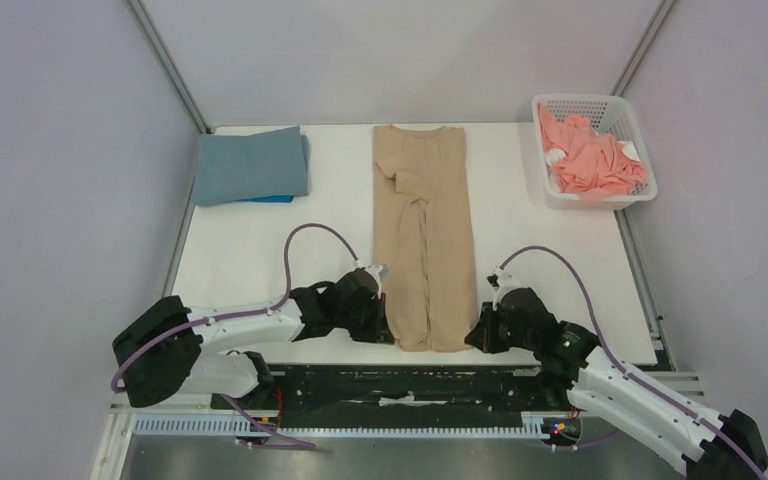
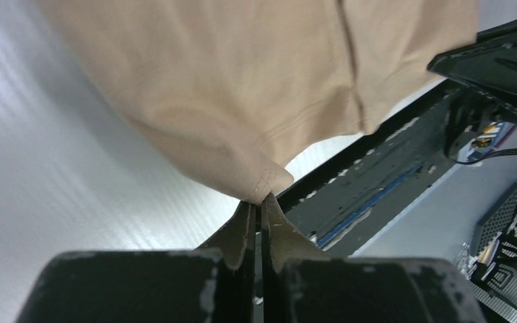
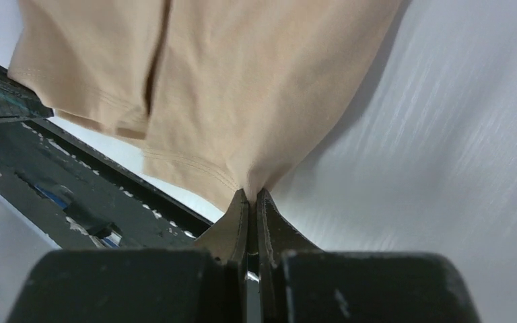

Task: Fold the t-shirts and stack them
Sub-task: Grab the bottom of the folded rectangular tshirt with both arms, then fold the folded rectangular tshirt in 1/3 of the way

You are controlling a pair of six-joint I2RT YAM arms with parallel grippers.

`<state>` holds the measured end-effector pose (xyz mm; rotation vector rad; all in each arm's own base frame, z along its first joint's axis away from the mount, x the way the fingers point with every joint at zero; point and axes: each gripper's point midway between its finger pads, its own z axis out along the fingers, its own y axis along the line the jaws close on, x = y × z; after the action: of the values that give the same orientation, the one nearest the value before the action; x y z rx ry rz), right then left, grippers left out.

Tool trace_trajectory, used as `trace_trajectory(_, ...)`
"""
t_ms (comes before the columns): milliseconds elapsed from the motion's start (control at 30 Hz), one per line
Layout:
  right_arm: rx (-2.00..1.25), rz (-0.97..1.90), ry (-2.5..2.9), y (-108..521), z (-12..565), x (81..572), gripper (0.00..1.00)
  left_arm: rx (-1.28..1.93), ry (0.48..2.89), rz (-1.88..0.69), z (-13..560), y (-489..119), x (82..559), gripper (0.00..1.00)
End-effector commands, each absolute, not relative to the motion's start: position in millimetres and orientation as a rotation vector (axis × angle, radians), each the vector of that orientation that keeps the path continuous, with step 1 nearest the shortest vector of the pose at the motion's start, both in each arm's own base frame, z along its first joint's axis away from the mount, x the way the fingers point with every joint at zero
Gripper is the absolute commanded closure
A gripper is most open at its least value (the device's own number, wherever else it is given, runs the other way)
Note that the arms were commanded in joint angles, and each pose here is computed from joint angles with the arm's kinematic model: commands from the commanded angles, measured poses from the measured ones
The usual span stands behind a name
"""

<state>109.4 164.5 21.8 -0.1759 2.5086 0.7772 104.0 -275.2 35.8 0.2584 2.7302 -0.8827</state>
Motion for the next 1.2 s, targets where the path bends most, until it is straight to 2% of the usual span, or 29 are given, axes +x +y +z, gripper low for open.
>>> trace_trajectory(0,-0.178,0.721,2.373,172.6,70.1,144.3,1.0,0.317,2.581,-0.903,74.7,-301.8,137.3,0.98)
trace_trajectory(200,-0.072,0.65,2.222,185.2,114.6,195.6,1.0,0.223,2.508,-0.873,101.1,-298.5,196.0,0.98)
trace_trajectory(367,0.055,0.478,2.059,175.3,152.1,247.0,1.0,0.05,2.501,-0.862,110.2,-282.9,259.3,0.98)
trace_trajectory(700,0.09,0.337,1.905,161.3,189.7,324.0,1.0,-0.022,2.453,-0.817,127.9,-274.2,358.3,0.98)
trace_trajectory(867,0.066,0.397,1.894,164.7,181.4,362.9,1.0,-0.01,2.419,-0.805,135.0,-274.1,392.3,0.98)
trace_trajectory(1167,0.031,0.372,1.926,168.7,166.5,417.0,0.98,-0.052,2.461,-0.73,111.5,-261.4,436.5,0.98)
